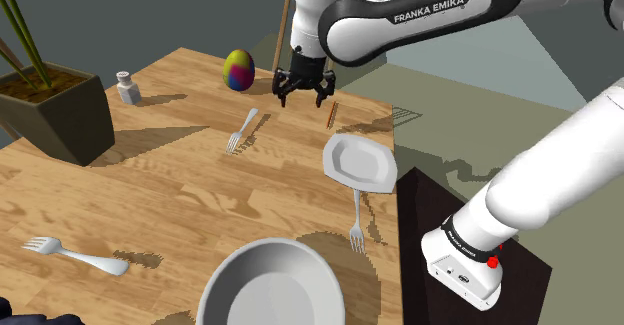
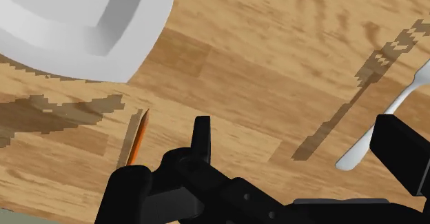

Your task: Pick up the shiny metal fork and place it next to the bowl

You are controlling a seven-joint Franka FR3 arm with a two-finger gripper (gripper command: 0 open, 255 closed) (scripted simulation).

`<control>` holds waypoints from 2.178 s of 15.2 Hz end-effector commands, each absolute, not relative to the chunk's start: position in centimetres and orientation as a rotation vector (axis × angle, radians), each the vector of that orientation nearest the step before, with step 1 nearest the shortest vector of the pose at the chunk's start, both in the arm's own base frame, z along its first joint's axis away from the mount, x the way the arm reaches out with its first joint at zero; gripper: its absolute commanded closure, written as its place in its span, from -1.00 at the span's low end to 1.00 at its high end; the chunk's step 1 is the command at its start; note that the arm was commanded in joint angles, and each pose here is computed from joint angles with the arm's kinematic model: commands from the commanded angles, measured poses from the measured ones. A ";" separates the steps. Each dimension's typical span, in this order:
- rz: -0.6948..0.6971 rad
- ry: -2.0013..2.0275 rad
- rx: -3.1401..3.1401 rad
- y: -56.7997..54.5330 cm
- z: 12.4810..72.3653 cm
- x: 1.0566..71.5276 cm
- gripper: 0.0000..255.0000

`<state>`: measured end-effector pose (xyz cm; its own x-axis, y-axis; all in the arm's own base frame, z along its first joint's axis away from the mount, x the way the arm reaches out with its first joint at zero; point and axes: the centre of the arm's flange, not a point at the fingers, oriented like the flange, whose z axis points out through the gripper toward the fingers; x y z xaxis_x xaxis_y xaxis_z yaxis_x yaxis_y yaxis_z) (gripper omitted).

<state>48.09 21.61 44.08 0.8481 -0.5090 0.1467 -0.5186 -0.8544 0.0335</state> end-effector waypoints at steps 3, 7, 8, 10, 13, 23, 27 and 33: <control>0.202 -0.974 2.904 24.6 41.4 51.8 -1.00; 0.199 -1.116 2.852 27.2 38.8 55.8 -1.00; 0.198 -1.151 2.838 27.8 38.2 56.8 -1.00; 0.196 -1.220 2.809 28.9 36.9 58.9 -1.00; 0.194 -1.323 2.761 30.3 35.1 62.2 -1.00; 0.194 -1.331 2.757 29.9 31.0 62.8 -1.00; 0.194 -1.331 2.757 29.9 31.0 62.8 -1.00; 0.193 -1.331 2.757 29.9 31.0 62.8 1.00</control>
<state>62.79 29.92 30.95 0.6164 -0.7740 0.1452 -0.7833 -0.6216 0.0118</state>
